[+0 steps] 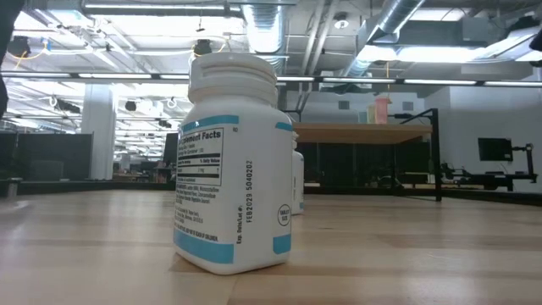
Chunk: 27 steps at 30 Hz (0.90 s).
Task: Pick and place medicine bottles onto shelf by color
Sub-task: Put the top white big pill bottle on the shelf
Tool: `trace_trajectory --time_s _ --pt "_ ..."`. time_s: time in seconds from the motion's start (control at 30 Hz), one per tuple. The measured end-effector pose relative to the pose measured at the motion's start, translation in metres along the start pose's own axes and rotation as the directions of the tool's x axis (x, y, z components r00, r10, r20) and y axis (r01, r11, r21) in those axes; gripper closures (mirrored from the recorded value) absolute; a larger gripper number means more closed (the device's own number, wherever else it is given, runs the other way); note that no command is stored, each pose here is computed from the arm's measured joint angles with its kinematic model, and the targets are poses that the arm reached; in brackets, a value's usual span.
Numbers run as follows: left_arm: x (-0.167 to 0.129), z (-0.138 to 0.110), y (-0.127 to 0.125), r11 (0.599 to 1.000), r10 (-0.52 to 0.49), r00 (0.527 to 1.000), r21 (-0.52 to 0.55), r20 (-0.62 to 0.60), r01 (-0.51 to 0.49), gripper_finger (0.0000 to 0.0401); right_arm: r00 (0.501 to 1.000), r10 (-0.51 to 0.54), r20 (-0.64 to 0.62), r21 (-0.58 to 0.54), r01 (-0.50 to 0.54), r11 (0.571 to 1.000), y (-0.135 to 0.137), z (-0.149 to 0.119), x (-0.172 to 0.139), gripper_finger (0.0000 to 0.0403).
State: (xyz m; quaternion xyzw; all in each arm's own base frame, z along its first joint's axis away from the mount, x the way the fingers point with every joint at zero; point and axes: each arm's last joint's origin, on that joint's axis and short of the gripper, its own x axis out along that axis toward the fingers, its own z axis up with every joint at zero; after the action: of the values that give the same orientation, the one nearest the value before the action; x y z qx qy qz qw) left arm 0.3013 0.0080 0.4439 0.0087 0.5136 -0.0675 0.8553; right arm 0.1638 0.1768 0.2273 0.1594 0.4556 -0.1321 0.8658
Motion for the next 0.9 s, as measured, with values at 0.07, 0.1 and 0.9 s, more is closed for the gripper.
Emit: trace_trajectory --time_s 0.07,0.1,0.9 --pt "-0.017 -0.011 -0.014 1.000 -0.014 0.999 0.017 0.029 0.013 0.0259 1.000 -0.009 -0.001 -0.002 0.009 1.000 0.003 -0.001 0.006 0.0276" --pt "-0.023 -0.018 -0.021 1.000 -0.021 0.999 0.018 0.036 0.021 0.0259 1.000 -0.014 0.004 0.005 0.014 1.000 0.004 -0.001 0.009 0.0276" --pt "0.089 -0.155 -0.075 0.968 0.149 0.971 -0.229 0.188 -0.105 0.0260 0.956 0.012 0.293 -0.217 0.055 0.975 -0.001 0.105 0.044 0.0276"
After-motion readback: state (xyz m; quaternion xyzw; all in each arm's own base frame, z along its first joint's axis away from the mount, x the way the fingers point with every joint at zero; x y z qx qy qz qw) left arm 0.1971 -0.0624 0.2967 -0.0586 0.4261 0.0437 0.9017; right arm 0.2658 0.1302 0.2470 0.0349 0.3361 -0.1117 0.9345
